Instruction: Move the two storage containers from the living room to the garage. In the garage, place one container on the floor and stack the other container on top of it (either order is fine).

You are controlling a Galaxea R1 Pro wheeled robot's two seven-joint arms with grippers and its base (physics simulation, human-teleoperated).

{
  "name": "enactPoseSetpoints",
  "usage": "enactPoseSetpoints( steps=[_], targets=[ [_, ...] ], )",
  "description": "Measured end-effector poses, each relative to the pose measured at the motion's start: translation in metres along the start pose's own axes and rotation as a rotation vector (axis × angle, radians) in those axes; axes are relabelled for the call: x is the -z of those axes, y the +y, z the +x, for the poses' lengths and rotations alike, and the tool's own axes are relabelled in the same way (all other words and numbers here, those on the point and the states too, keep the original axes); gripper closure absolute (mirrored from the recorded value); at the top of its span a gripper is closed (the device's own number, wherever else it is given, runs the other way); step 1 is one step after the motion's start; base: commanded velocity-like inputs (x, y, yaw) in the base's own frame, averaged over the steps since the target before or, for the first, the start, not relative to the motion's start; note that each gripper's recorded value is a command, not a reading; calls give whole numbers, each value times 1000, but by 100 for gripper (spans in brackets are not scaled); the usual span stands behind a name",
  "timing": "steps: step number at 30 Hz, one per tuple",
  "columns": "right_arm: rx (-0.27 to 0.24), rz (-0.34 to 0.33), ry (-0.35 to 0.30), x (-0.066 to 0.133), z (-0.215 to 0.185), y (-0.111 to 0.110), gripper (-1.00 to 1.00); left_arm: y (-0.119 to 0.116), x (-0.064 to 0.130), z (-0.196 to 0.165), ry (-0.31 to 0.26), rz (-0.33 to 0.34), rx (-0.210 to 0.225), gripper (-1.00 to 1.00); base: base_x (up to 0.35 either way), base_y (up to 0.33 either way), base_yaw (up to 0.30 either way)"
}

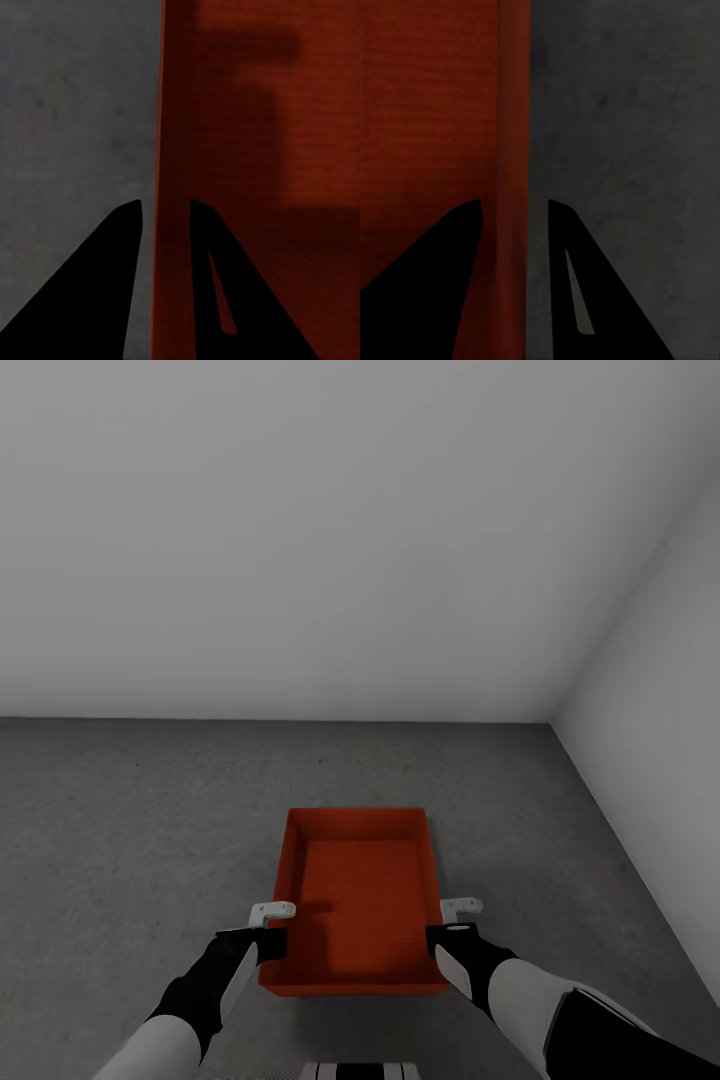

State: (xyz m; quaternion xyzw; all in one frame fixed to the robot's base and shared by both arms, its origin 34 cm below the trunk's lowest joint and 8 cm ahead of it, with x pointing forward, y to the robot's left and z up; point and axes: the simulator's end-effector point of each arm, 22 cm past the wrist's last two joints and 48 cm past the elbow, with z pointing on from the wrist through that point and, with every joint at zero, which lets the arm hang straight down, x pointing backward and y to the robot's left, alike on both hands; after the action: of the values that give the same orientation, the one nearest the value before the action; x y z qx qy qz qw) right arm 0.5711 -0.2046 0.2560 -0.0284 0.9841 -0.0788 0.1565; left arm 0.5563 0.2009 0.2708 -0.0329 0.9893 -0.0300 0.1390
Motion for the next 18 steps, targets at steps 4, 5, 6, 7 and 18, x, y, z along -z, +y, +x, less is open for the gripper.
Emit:
enactPoseSetpoints(
  steps=[4,5,6,7,18],
  targets=[
    [1,0,6,-2,3,0,100,0,-2,3,6,0,1,100,0,0,0],
    [2,-1,7,-2,3,1,100,0,-2,3,6,0,1,100,0,0,0],
    [1,-1,7,-2,3,1,100,0,-2,3,7,0,1,100,0,0,0],
    [1,-1,7,-2,4,1,100,0,-2,3,7,0,0,100,0,0,0],
    [-8,57,14,-4,6,-21,-100,0,-5,14,31,-4,0,-100,0,0,0]
  ],
)
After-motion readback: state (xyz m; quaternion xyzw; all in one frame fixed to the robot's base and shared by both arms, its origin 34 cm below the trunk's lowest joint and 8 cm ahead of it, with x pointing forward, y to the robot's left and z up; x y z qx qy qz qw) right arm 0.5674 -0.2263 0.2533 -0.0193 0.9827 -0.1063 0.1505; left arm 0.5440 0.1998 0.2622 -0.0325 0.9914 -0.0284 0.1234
